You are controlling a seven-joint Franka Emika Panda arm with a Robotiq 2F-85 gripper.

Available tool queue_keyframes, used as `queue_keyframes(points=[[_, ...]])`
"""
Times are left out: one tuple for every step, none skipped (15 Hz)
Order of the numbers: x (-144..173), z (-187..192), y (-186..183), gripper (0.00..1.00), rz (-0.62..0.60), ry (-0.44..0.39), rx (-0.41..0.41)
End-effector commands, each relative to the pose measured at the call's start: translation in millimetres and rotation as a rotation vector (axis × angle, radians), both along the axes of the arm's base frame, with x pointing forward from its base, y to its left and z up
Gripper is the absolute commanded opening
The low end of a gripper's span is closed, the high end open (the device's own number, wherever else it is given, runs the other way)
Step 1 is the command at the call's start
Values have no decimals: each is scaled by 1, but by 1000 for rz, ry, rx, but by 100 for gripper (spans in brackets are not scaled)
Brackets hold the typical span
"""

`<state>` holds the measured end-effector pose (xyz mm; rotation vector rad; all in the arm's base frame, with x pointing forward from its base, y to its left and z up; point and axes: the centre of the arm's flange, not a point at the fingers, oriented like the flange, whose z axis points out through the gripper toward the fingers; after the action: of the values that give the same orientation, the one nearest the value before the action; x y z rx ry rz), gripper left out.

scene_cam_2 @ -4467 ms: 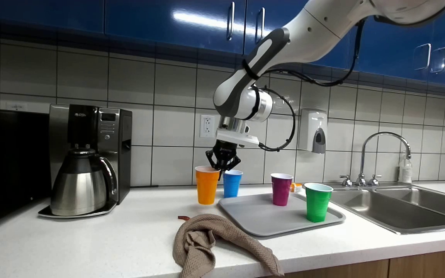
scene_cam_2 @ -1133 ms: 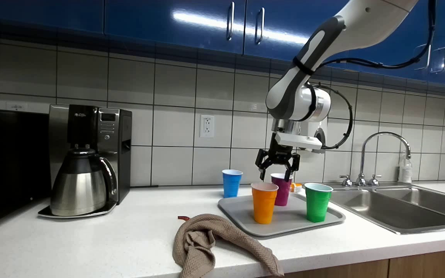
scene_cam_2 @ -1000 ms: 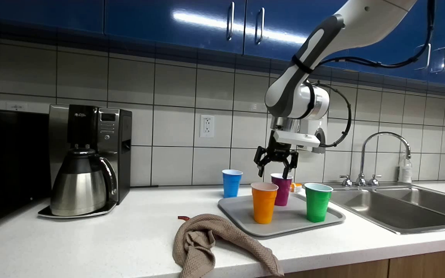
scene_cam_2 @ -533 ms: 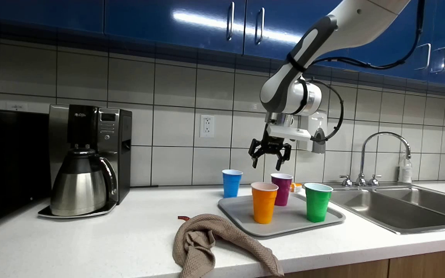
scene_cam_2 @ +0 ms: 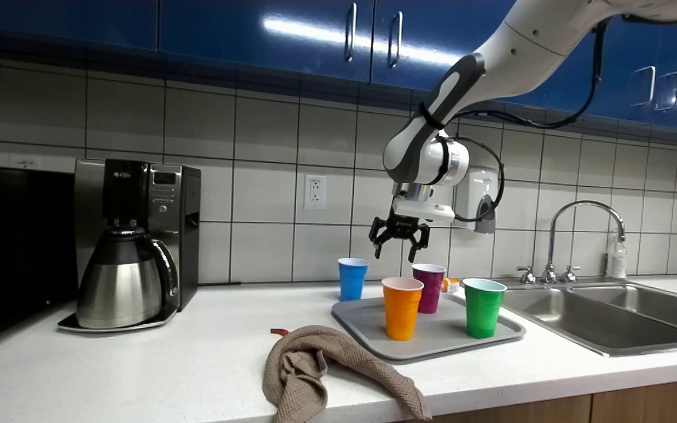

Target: Put the cups on the grey tray.

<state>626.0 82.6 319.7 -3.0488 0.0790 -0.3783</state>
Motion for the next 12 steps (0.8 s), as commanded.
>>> queue_keyframes(points=[[40,-4,5,100,-41,10,-13],[46,-7,6,100,-46,9,-12],[52,-8,7,100,-51,9,-12],[57,-10,8,100,-55,8,-12],[62,-11,10,100,-57,8,-9],[66,-12,12,100,-57,12,-5],[72,-13,15,100,-59,13,-6],[78,-13,17,100,-60,13,-7],[84,-15,19,100,-65,9,-10],[88,-15,22,100,-70,8,-10],[93,-17,24,100,-76,4,-12],[97,-17,26,100,-80,-1,-13]])
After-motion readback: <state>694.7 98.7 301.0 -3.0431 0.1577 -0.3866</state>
